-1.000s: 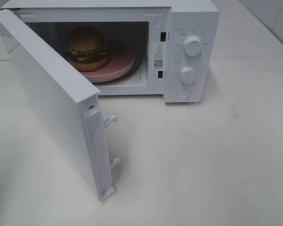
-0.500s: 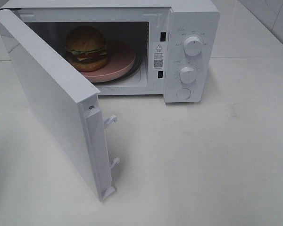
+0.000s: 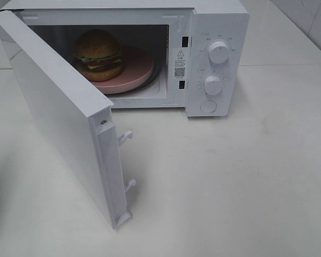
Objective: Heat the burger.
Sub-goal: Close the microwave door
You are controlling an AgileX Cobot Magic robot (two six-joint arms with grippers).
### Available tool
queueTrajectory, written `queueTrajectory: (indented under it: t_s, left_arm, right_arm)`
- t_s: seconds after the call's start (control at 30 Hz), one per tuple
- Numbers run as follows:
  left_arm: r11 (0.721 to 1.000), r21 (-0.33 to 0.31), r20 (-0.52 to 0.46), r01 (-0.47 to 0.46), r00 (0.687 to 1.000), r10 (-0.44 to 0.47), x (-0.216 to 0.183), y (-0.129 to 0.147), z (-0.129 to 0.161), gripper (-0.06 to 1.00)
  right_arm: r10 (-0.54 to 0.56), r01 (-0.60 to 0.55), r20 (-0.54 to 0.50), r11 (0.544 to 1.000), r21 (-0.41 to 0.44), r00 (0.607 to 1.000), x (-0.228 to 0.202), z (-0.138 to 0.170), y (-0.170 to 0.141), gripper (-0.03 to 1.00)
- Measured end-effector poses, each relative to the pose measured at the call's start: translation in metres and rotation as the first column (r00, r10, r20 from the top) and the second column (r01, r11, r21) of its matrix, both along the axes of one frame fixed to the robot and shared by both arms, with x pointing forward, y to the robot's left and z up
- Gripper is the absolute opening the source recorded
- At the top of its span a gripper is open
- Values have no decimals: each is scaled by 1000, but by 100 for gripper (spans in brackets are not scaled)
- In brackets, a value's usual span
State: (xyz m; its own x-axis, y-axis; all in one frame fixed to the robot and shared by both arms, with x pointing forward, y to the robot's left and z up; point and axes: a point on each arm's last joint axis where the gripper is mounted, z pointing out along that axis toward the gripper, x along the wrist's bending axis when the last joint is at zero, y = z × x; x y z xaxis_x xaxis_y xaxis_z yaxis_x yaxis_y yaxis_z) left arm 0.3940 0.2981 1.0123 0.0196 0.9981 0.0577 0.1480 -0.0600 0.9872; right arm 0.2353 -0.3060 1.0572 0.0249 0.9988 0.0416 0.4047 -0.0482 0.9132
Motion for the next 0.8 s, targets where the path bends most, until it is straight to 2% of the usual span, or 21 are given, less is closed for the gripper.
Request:
queueTrajectory:
  t_s: [0.13, 0.43, 0.5, 0.7, 0.8]
  left_arm:
    - [994, 9, -13, 110, 994, -110, 15, -13, -10, 0]
    - [977, -32, -52, 212, 976, -214, 32, -26, -30, 0]
    - [966, -49, -49, 254, 965, -257, 37, -30, -35, 0]
    - [948, -84, -43, 308, 949, -312, 45, -37, -44, 0]
    - [928, -93, -61, 362, 928, -368, 54, -49, -49, 0]
  right_arm:
    - [0, 0, 0, 1000, 0, 1000, 0, 0, 0, 75]
    - [0, 0, 0, 1000, 0, 1000, 0, 0, 0, 75]
    - [0, 0, 0, 1000, 0, 1000, 0, 0, 0, 75]
    - [0, 0, 0, 1000, 0, 1000, 0, 0, 0, 75]
    - [0, 0, 0, 1000, 0, 1000, 0, 0, 0, 75]
